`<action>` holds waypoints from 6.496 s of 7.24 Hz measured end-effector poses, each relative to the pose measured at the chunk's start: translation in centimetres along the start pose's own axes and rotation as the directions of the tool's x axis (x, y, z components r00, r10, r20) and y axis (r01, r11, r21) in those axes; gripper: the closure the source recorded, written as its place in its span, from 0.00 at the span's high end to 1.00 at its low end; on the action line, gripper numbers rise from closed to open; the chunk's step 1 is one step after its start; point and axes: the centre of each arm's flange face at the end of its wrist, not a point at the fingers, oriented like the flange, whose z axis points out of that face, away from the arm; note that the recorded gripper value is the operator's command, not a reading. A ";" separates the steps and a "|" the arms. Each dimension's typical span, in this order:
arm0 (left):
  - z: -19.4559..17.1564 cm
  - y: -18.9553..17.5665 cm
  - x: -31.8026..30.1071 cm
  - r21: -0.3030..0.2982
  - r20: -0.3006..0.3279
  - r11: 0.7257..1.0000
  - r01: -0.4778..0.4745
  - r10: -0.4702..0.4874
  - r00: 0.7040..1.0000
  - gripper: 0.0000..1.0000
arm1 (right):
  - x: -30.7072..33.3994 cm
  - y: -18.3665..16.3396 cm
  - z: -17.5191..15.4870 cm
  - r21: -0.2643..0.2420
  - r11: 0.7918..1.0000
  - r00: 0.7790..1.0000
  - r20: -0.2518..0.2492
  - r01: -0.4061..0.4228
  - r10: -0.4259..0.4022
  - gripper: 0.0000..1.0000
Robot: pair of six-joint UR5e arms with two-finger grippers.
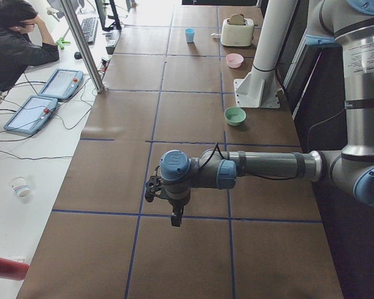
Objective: Stack blue cups with both arms
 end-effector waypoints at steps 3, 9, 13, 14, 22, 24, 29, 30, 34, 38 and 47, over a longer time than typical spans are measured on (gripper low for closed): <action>-2.7 -3.9 2.6 0.081 0.002 0.993 -0.081 0.082 0.997 1.00 | -0.2 -0.2 0.0 0.000 1.000 1.000 0.000 0.004 -0.004 1.00; 7.8 -5.1 16.9 0.150 -0.039 0.984 0.092 -0.087 0.995 1.00 | -0.3 -0.2 0.0 -0.001 1.000 1.000 0.000 0.008 -0.008 1.00; 11.7 -4.2 19.4 0.097 -0.037 0.986 0.137 -0.134 0.990 1.00 | -0.3 -0.2 0.0 -0.002 1.000 1.000 -0.001 0.008 -0.008 1.00; 12.7 -4.0 19.6 0.077 -0.032 0.988 0.132 -0.130 0.991 0.70 | -0.3 -0.2 0.1 -0.002 1.000 1.000 -0.001 0.008 -0.008 1.00; 11.8 -5.5 24.4 0.010 -0.150 0.990 0.140 -0.137 0.979 0.00 | -0.3 -0.2 0.1 -0.002 1.000 1.000 0.000 0.009 -0.009 1.00; 9.2 -9.8 30.6 0.024 -0.221 0.987 0.160 -0.151 0.964 0.00 | -0.3 -0.2 0.0 -0.001 1.000 1.000 0.000 0.009 -0.009 1.00; 6.9 -15.1 60.3 0.003 -0.204 0.946 0.325 -0.318 0.926 0.00 | -0.3 -0.2 0.0 -0.001 1.000 1.000 0.000 0.008 -0.008 1.00; 7.2 -14.6 65.8 0.011 -0.185 0.939 0.344 -0.337 0.923 0.00 | -0.3 -0.2 0.0 -0.002 1.000 1.000 0.000 0.008 -0.008 1.00; 10.5 -11.9 76.7 0.035 -0.148 0.937 0.346 -0.338 0.929 0.34 | -0.3 -0.2 0.1 -0.003 1.000 1.000 0.000 0.006 -0.006 1.00; 11.0 -11.0 77.6 0.055 -0.136 0.948 0.315 -0.305 0.943 1.00 | -0.3 -0.2 0.1 -0.002 1.000 1.000 0.000 0.007 -0.007 1.00; -2.6 -9.4 19.2 -0.013 0.008 0.985 -0.172 0.172 0.985 1.00 | -1.4 -1.2 0.0 0.040 0.999 1.000 -0.003 0.013 -0.013 1.00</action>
